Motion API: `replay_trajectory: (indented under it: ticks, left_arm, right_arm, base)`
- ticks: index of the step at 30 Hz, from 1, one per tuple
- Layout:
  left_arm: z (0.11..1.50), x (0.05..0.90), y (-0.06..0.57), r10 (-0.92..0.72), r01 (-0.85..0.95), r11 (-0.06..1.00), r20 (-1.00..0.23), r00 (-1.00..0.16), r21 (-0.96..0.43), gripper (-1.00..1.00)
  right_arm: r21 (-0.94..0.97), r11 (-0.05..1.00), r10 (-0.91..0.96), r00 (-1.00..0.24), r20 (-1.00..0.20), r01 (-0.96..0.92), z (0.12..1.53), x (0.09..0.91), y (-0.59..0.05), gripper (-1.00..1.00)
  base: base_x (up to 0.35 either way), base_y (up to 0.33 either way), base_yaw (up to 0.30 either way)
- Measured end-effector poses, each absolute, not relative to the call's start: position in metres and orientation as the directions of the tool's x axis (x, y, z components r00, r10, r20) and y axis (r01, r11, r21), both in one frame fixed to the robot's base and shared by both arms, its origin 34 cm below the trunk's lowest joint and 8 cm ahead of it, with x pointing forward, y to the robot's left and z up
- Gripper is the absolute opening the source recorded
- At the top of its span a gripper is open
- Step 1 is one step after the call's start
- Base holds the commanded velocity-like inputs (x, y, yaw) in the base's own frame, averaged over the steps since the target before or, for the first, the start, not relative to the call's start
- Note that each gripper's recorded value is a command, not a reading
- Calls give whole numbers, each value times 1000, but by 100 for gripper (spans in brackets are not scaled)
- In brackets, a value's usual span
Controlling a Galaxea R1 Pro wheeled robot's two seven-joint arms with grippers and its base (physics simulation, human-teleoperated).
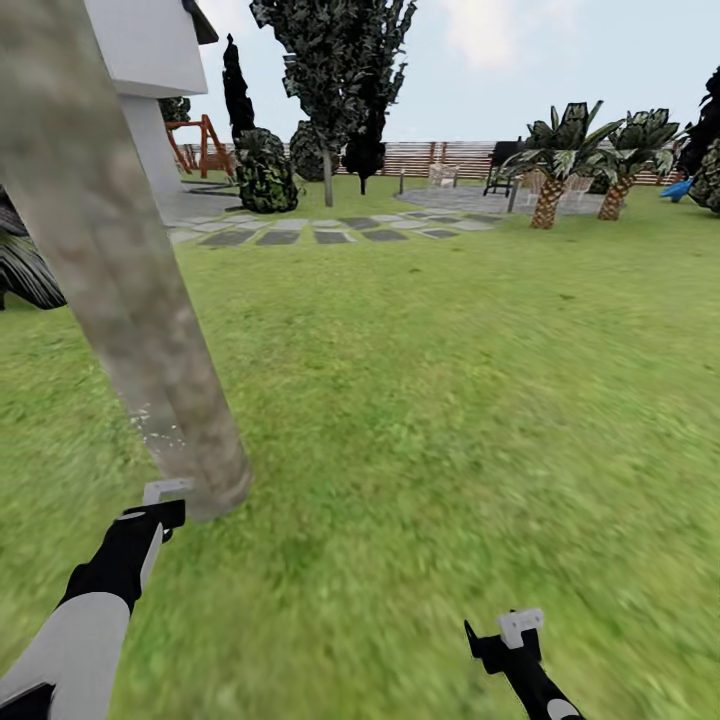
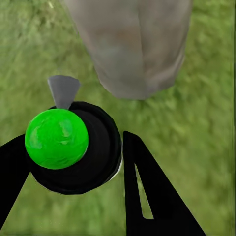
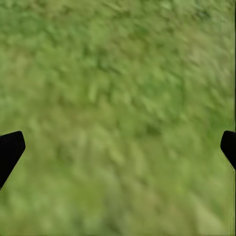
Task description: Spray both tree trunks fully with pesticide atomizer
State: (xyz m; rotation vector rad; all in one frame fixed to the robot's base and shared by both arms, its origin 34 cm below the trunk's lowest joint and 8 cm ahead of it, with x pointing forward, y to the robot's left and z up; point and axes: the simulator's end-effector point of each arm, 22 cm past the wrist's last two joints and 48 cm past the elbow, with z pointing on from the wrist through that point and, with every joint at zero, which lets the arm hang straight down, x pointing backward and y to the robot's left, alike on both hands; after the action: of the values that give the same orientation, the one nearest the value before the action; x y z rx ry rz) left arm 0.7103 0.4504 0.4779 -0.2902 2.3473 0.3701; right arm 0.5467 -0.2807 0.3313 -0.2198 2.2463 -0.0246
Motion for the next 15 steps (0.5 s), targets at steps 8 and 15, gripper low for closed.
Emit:
replay_trajectory:
  ticks: [8,15]
  left_arm:
    - [478,711,450,-101,-311,933,-700,-707,181,-100]
    - [478,711,451,-101,-312,933,-700,-707,180,-100]
  right_arm:
    - [-93,984,-167,-619,-768,-150,331,546,-281,100]
    - [-93,984,-167,-619,-767,-150,331,546,-281,100]
  base:
    - [142,-272,3]
    - [141,-272,63]
